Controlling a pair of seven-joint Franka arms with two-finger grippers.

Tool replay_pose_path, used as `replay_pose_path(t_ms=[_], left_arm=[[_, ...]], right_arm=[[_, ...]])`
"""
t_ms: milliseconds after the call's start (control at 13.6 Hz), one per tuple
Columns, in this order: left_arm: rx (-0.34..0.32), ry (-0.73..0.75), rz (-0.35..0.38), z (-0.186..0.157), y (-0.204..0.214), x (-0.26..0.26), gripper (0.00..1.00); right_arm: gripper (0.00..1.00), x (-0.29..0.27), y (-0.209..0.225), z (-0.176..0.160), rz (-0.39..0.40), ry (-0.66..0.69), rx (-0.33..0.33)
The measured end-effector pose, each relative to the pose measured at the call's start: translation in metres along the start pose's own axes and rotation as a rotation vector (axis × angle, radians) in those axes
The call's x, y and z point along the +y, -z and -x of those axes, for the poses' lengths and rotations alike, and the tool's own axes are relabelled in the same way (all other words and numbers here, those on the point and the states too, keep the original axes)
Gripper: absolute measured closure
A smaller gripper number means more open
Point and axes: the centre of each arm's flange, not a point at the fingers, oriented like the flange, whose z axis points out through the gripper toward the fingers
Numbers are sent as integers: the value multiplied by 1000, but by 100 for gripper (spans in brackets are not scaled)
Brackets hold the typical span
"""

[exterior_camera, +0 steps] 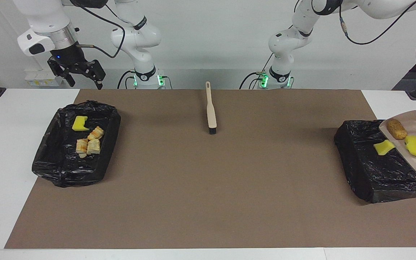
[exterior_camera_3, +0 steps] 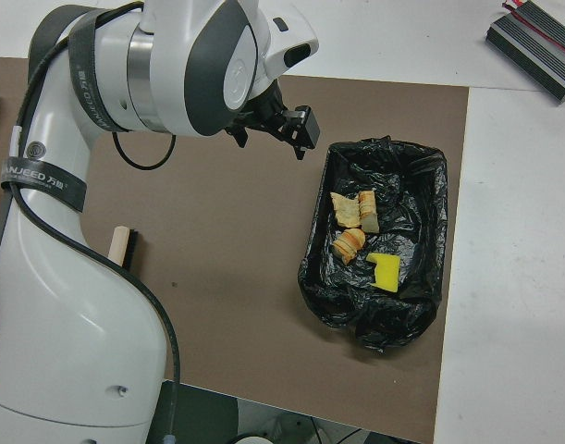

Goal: Sweep and dump trash in bin
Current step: 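Tilt the dustpan over the near bin with the left gripper, then bring the empty dustpan back and set it on the table with the left gripper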

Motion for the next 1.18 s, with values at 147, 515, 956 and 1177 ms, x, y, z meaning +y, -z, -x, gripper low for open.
replay_pose_path(t_ms=[147, 515, 956, 1177], left_arm=[[-42, 4, 14, -12, -4, -3, 68], [-129, -13, 58, -3, 3, 1, 68], [4, -41, 87, -62, 100, 11, 68], [184, -57, 111, -154, 119, 15, 68]], right_arm=[[0, -1, -2, 3, 2, 3, -26], [0, -12, -6, 4, 4, 22, -38], [0, -12, -7, 4, 4, 23, -39], [0, -12, -7, 4, 4, 23, -40]])
